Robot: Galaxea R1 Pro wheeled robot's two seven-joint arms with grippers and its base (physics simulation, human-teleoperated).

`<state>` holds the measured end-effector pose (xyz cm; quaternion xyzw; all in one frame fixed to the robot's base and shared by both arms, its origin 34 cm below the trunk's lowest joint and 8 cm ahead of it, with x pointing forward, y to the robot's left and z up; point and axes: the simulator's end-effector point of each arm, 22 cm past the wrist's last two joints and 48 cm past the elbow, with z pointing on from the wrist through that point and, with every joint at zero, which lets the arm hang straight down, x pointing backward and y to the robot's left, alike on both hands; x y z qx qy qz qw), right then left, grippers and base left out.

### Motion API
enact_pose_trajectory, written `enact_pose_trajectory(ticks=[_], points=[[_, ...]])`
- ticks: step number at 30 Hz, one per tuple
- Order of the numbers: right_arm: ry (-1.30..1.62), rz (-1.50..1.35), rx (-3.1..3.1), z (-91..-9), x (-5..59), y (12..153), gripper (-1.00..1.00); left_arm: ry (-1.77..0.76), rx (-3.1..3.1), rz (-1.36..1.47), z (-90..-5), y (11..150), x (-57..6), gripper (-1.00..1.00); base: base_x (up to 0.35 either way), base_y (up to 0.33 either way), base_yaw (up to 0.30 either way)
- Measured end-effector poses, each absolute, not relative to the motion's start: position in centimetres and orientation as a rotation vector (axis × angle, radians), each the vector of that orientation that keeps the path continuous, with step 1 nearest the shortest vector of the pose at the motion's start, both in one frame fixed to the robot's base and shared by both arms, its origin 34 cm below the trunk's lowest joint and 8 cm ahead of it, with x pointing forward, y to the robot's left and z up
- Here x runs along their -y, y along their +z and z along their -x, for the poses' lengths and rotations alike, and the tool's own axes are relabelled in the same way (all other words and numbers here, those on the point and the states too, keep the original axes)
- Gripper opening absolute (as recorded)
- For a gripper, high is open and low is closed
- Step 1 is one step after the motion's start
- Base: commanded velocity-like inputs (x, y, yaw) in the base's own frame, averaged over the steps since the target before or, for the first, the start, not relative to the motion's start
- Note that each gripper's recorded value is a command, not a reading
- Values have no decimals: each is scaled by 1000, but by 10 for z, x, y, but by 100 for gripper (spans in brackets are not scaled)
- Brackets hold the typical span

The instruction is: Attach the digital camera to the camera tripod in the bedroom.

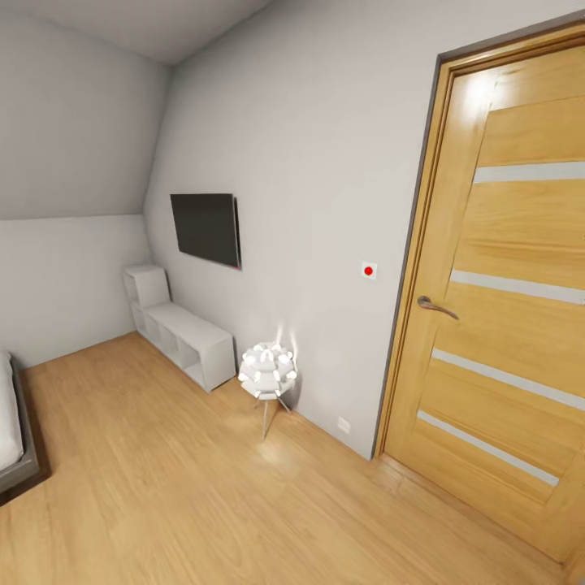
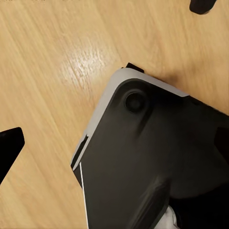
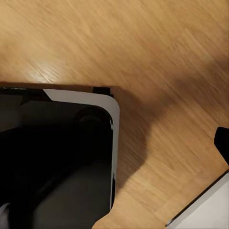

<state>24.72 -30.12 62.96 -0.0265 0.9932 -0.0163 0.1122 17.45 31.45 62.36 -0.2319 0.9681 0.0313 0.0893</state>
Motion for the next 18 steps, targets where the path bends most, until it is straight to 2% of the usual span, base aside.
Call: enact_pose_trajectory(ticks=[18], points=[[-48,86,-2920,-246,301,629,100,93,-2878,696,-175,624,-315,100,0,-13,-1]])
